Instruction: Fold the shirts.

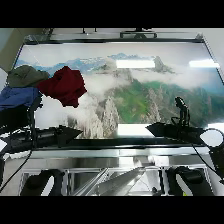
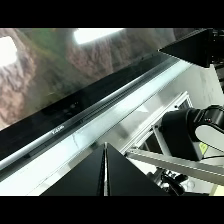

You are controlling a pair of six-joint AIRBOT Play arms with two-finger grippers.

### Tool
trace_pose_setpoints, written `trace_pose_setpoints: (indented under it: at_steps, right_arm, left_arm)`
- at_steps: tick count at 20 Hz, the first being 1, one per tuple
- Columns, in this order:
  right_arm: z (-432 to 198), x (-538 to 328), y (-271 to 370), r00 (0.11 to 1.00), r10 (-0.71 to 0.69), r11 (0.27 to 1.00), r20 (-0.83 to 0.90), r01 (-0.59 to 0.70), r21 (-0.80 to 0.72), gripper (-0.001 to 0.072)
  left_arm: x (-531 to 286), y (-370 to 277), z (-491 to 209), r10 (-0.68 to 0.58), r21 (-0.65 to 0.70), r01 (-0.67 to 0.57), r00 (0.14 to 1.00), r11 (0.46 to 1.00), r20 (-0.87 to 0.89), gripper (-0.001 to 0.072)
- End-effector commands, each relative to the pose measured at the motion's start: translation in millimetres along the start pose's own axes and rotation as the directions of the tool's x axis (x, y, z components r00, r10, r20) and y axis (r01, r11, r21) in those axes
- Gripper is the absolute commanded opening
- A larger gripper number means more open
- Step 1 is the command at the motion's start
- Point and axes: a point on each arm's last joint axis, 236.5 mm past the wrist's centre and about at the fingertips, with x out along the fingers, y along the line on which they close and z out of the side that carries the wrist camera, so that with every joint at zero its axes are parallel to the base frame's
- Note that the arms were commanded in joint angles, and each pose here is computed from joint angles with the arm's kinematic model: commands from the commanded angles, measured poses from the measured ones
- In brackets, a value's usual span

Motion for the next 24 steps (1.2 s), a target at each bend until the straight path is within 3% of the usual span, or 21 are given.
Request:
trace_pose_setpoints:
  at_steps: [1,16,24]
  right_arm:
    - [0,0,0,1.000,0.001,1.000,0.000,-0.001,0.001,0.0019]
    - [6,1,-1,1.000,-0.003,1.000,0.026,0.003,0.003,0.0019]
    - [18,3,3,0.997,0.023,0.999,0.068,-0.026,0.033,0.0020]
  left_arm:
    - [0,0,0,-0.001,-0.002,0.001,1.000,1.000,0.002,0.0002]
    - [1,1,-1,-0.001,-0.006,0.001,1.000,1.000,0.001,0.0002]
    - [-7,22,57,0.088,-0.011,-0.088,0.966,0.996,0.244,0.0003]
